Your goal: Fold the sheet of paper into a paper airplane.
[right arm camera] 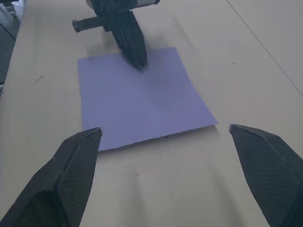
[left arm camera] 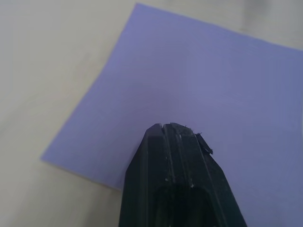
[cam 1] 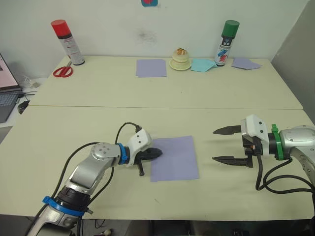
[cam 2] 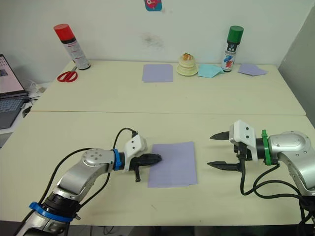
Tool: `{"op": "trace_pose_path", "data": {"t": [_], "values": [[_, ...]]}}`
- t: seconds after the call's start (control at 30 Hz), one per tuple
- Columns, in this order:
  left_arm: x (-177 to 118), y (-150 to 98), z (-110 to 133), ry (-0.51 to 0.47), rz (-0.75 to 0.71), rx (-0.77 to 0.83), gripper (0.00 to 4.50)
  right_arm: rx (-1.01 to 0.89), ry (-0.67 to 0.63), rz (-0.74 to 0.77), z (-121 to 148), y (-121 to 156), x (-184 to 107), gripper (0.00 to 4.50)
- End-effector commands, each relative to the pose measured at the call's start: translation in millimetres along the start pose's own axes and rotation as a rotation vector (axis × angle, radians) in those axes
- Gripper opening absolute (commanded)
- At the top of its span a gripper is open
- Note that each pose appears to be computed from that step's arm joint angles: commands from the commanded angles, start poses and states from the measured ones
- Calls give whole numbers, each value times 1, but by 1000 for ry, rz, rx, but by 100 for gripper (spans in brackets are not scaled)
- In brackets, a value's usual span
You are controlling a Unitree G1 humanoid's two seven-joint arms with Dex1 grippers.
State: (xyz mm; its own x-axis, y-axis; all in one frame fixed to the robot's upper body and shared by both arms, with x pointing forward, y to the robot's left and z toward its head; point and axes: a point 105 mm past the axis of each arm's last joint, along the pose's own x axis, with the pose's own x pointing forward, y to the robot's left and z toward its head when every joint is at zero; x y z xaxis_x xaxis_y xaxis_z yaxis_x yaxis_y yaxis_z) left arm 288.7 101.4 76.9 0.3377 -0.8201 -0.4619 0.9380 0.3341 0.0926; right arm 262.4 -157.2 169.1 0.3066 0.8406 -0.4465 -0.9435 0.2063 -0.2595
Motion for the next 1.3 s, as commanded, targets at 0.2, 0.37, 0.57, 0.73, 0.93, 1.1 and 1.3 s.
{"op": "trace_pose_path", "data": {"t": [0.2, 0.37, 0.57, 0.73, 0.93, 1.1, 1.3], "values": [[-2, 0, -14, 65, -9, 5, 0, -70, 42, -15, -9, -11, 9, 350], [-1, -2, -17, 84, -24, 0, 0, -93, 93, 22, -24, -12, 30, 166], [-1, -1, -23, 126, -29, -3, 0, -84, 159, 62, -47, -12, 52, 4], [-2, 1, -25, 136, -19, -2, 0, -86, 161, 85, -52, -10, 65, 4], [-1, 0, -27, 140, -15, -13, 0, -85, 97, 122, -44, -2, 80, 4], [-1, 0, -27, 145, -10, -22, 0, -106, 40, 161, -24, 4, 81, 4], [-2, 1, -30, 162, -9, -18, 0, -89, -34, 197, -1, 12, 86, 4]]}}
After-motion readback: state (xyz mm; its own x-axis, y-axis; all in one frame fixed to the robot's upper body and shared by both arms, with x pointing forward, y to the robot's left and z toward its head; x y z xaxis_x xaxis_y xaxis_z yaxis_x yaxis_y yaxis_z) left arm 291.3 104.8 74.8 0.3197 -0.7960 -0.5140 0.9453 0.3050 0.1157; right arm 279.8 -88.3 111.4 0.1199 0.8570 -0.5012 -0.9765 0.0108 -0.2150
